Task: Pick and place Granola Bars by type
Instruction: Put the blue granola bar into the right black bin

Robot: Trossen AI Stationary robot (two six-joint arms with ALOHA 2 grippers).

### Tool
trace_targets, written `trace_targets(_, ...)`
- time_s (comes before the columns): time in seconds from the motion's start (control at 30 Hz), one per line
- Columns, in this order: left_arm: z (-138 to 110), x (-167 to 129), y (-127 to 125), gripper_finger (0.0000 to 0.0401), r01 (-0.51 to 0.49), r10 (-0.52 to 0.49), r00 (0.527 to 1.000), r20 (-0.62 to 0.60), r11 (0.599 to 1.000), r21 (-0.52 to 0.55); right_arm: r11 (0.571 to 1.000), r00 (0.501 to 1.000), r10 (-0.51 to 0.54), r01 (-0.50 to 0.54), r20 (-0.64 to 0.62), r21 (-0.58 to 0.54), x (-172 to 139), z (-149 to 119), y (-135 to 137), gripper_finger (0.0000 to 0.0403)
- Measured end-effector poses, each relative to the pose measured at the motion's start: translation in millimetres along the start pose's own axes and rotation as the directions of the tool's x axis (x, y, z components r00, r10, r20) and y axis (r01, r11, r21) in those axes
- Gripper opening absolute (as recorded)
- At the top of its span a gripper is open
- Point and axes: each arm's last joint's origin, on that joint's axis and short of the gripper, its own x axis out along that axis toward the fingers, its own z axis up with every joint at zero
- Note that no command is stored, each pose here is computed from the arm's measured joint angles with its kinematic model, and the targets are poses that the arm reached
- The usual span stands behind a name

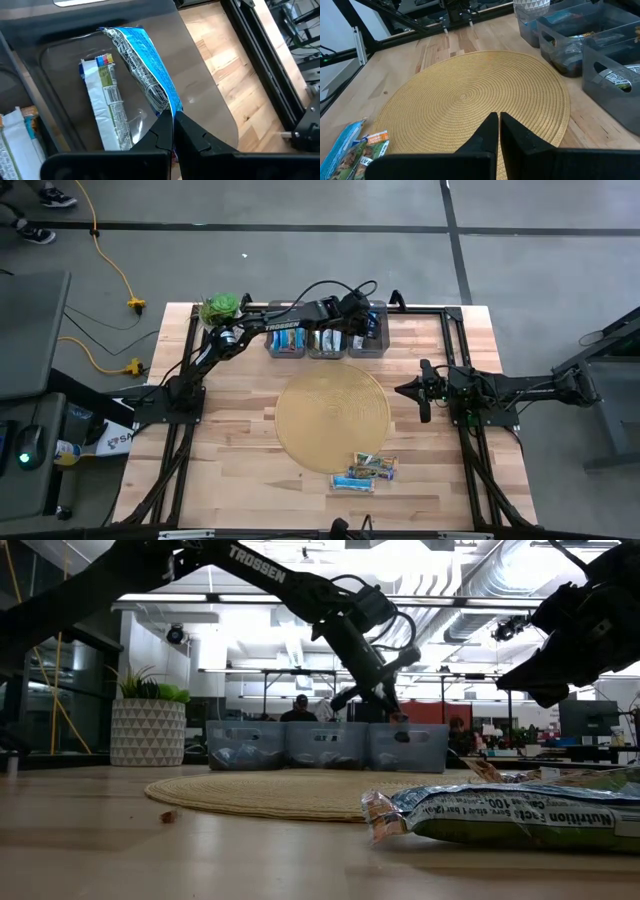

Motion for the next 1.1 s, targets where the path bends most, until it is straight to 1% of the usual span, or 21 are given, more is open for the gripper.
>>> trace_targets(0.3,-0.4,-0.2,-0.9,0.0001,0.021,-0.021,1.000,-0.017,0.998,-0.051,1.000,1.000,0.000,0.000,0.000,0.000,0.0,0.0,0.0,0.0000)
trace_targets(0.53,-0.5,-0.4,-4.6,0.0005,0.100,-0.104,0.993,-0.060,0.994,-0.053,1.000,1.000,0.000,0.000,0.000,0.000,0.0,0.0,0.0,0.0000)
trace_targets(0.63,0.2,-0.7,-5.7,0.0027,0.118,-0.122,0.991,-0.062,0.991,-0.056,1.000,1.000,0.000,0.000,0.000,0.000,0.0,0.0,0.0,0.0000)
trace_targets(0.93,0.0,-0.8,-5.4,0.0124,0.112,-0.117,0.991,-0.063,0.991,-0.079,1.000,1.000,0.000,0.000,0.000,0.000,0.0,0.0,0.0,0.0000)
trace_targets(1.03,1.1,-0.8,-5.6,0.0144,0.119,-0.124,0.991,-0.056,0.990,-0.079,1.000,1.000,0.000,0.000,0.000,0.000,0.0,0.0,0.0,0.0000)
trace_targets(1.1,2.8,-1.1,-8.0,0.0152,0.155,-0.159,0.986,-0.049,0.985,-0.079,1.000,1.000,0.000,0.000,0.000,0.000,0.0,0.0,0.0,0.0000)
